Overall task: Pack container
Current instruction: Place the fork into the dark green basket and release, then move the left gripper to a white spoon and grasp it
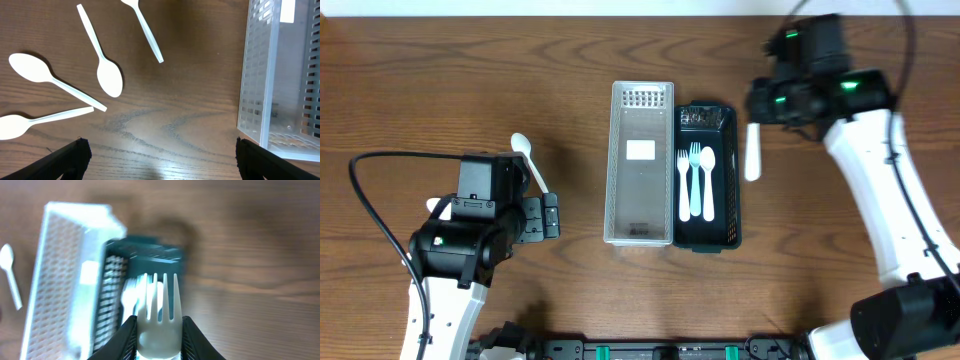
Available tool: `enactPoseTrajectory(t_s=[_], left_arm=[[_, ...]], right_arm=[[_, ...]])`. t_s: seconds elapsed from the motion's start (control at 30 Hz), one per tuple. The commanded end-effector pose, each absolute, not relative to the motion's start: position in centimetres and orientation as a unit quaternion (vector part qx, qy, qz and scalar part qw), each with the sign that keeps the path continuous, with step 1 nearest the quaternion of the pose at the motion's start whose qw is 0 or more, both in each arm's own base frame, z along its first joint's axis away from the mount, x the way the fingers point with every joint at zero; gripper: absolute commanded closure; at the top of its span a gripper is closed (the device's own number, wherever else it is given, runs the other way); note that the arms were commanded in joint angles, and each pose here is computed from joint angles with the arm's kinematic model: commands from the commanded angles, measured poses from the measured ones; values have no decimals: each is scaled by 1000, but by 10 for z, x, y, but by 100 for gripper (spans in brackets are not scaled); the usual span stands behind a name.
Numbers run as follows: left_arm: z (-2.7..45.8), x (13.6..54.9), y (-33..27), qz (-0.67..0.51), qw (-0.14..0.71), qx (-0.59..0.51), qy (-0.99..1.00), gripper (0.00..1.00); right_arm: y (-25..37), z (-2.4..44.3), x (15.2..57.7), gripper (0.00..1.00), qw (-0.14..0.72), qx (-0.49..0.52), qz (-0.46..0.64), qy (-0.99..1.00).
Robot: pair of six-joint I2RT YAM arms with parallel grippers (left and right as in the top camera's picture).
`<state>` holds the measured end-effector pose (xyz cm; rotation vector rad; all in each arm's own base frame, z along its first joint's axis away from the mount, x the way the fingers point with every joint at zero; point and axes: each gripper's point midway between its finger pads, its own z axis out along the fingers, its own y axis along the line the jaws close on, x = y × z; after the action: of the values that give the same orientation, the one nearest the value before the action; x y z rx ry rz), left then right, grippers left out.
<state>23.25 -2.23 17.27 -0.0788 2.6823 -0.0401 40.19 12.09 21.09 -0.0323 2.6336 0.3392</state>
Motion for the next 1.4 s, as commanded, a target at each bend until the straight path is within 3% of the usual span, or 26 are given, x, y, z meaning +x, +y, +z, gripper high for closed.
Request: enactPoseTrajectory(t_s=[0.0,0.43,0.73,0.97,1.17,1.23,1.37], left_arm=[[178,235,-20,-9,233,-31,972,5],[178,235,-20,-10,233,-31,972,5],[178,235,-20,-10,233,-31,972,5],[179,235,-20,-11,234,-33,972,4],[194,232,-29,-44,262,-36,963,4],[207,235,-25,-47,286,-75,954,4],[228,245,-2,-16,323,-186,928,4]], right_arm=[[144,194,396,98,220,-8,105,970],[183,80,376,96,70,-45,59,995],[181,66,371,57,46,-45,50,997],[182,116,376,45,98,-74,68,990],[160,227,384,33,230,-89,80,966],[139,260,383,25,275,-68,73,956],[85,298,373,19,319,-1,53,946]])
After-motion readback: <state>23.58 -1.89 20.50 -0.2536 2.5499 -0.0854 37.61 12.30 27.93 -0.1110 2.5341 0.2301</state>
